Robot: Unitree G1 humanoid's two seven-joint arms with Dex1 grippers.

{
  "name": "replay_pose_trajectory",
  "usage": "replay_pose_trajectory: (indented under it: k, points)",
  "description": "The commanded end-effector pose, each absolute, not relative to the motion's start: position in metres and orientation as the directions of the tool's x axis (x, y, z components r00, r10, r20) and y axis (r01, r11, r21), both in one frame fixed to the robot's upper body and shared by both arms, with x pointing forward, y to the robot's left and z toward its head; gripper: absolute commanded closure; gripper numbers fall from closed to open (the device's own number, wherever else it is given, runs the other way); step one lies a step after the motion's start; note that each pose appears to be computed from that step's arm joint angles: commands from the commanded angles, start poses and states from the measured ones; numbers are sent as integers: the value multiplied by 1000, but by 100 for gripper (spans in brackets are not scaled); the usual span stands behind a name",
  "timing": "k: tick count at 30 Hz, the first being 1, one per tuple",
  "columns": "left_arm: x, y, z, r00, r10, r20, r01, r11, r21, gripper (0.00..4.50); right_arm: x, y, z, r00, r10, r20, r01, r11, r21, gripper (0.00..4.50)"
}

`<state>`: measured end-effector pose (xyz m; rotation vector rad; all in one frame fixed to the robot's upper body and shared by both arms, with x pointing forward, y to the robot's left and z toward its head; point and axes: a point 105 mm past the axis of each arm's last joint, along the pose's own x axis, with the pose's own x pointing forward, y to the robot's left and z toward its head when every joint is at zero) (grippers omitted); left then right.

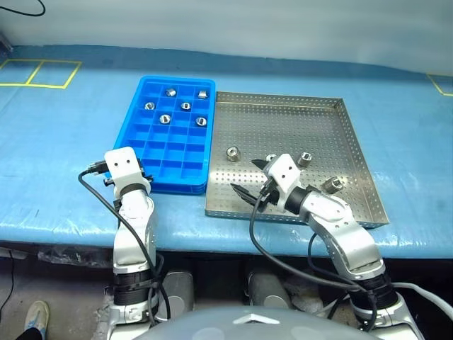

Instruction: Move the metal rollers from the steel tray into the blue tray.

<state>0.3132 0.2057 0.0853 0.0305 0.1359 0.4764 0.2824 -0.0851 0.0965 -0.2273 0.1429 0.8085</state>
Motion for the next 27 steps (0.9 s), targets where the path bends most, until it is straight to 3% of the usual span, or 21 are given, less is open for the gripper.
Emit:
replay_pose_trajectory:
  k: [1,12,20,27]
  points:
    - [325,199,99,901,429,-70,-426,903,50,279,280,-80,109,679,713,-174,-734,656,-178,0]
    - [353,193,134,940,339,40,-339,940,16,279,280,-82,108,685,707,-177,-729,662,-177,0]
    - [360,195,136,933,359,31,-358,933,-21,279,279,-84,106,697,694,-180,-717,676,-171,0]
    - [381,195,163,933,349,89,-347,937,-34,279,279,-84,106,699,692,-180,-715,677,-172,0]
